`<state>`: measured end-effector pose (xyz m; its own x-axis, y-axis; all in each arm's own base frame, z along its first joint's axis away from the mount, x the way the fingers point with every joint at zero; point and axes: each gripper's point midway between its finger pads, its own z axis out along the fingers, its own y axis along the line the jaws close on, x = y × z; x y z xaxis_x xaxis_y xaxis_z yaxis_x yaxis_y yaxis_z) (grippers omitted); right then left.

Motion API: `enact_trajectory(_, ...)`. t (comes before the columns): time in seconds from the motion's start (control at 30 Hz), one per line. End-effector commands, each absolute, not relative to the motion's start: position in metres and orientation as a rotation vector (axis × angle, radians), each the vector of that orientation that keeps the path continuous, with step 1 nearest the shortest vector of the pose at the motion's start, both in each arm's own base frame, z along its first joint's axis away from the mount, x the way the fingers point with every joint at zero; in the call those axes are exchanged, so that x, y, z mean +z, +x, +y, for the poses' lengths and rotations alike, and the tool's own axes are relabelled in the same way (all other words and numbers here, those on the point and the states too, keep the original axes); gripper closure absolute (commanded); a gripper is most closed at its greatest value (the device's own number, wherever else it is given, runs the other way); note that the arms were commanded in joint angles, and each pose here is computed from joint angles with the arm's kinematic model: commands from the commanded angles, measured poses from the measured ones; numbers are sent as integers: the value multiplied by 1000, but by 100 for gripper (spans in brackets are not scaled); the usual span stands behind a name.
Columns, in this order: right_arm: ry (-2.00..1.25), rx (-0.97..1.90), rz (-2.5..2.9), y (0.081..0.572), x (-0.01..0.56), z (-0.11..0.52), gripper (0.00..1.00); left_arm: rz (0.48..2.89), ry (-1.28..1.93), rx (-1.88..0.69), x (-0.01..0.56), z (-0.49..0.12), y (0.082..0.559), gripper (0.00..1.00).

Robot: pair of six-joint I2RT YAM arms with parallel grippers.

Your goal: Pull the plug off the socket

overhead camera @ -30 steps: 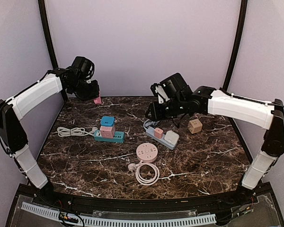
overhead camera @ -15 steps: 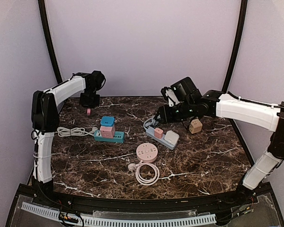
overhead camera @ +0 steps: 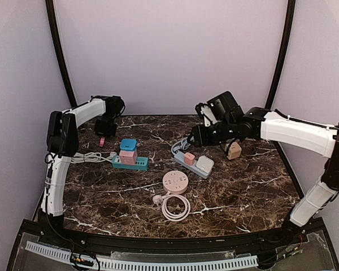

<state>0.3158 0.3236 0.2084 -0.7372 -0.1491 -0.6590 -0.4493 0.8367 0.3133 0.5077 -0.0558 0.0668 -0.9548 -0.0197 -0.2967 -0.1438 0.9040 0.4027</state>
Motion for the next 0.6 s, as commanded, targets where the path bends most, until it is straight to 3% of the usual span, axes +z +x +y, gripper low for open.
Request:
enact_trajectory(0.0, -440, 599, 2377, 316, 205, 317, 48, 2795, -85, 630, 69, -53, 510, 88)
enact_trajectory(0.3, -427, 542, 2420, 326, 190, 301, 46, 2797, -79, 561, 71, -61, 515, 65)
enact_trajectory(0.57, -402, 550, 2467, 336, 172, 288, 44, 2793, -86, 440, 84, -75, 519, 59)
